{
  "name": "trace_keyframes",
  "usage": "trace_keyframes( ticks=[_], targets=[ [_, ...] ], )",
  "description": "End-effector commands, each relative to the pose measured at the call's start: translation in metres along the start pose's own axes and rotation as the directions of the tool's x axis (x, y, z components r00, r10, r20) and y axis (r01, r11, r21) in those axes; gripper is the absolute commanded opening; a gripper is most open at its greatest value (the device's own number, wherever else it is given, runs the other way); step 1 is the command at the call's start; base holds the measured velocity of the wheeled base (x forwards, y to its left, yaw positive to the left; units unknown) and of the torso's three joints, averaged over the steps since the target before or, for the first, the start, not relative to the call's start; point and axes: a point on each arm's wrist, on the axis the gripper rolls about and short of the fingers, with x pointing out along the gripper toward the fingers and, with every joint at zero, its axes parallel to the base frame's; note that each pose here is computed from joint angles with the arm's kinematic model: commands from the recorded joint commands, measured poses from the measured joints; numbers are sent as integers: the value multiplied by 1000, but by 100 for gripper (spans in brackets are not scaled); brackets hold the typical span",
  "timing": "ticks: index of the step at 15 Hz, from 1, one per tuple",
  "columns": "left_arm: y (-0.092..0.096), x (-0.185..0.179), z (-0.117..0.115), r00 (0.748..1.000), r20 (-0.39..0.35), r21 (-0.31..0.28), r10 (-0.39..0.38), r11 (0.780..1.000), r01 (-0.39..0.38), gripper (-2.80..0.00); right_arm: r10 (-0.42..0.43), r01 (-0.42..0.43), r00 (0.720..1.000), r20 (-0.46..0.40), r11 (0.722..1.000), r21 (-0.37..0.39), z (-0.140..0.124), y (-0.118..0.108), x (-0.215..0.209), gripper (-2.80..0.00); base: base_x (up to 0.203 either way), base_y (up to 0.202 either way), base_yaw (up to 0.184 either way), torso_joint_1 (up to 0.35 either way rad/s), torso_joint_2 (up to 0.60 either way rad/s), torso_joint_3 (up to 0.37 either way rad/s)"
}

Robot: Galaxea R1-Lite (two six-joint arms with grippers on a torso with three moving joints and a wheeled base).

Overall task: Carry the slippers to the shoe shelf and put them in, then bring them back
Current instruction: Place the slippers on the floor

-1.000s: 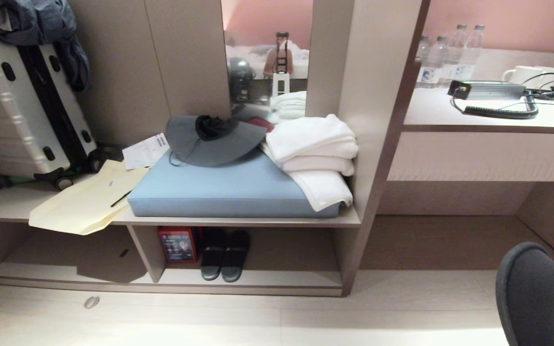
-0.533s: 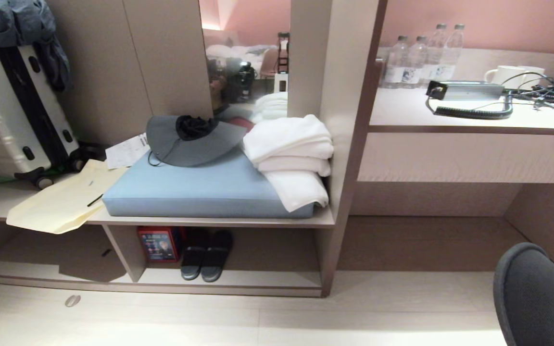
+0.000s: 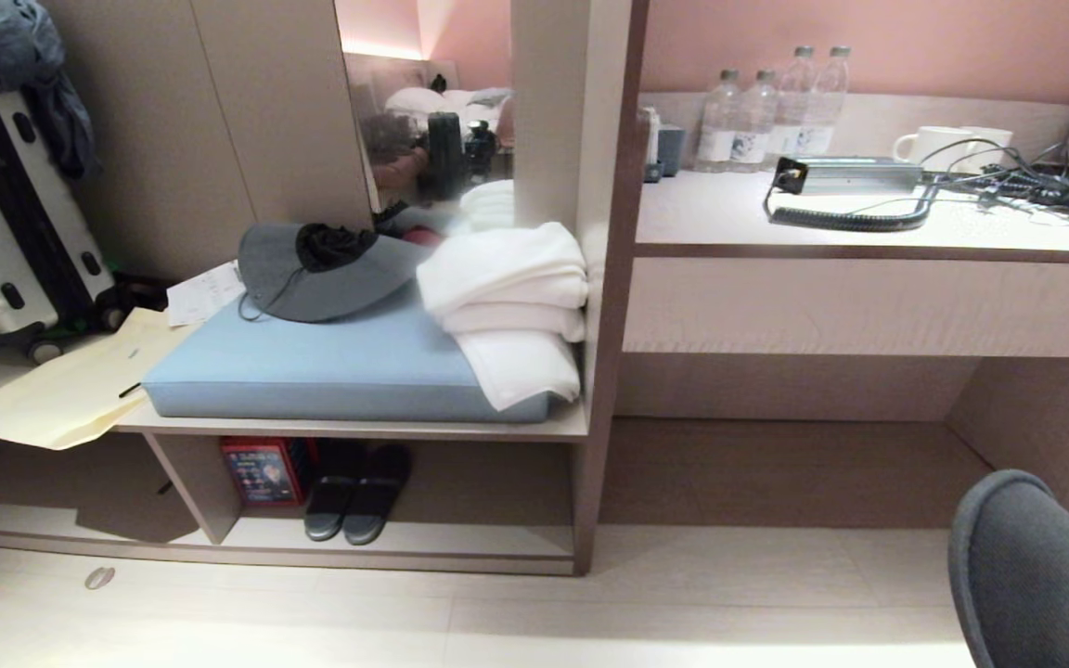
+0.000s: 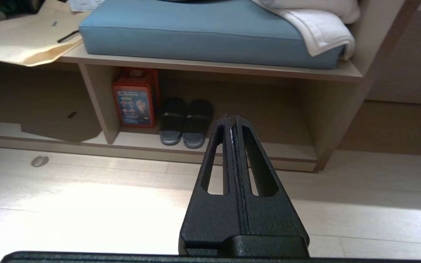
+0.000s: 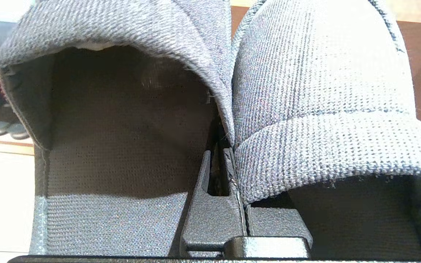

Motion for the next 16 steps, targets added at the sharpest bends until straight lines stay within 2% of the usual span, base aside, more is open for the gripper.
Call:
trace_keyframes(
  ticks=[1, 6, 16],
  targets=[
    [0, 0, 0, 1000, -1, -1, 1, 1000, -1, -280, 0, 0, 1000, -1, 1000, -1, 0, 0, 0, -280, 0, -196, 3, 2, 2, 4],
    [0, 0, 0, 1000, -1, 4, 1, 1000, -1, -280, 0, 0, 1000, -1, 1000, 1, 0, 0, 0, -280, 0, -156, 3, 3, 3, 4],
    [0, 0, 0, 1000, -1, 4, 1, 1000, -1, -280, 0, 0, 1000, -1, 1000, 1, 0, 0, 0, -280, 0, 0, 0, 0, 0, 0]
  ],
)
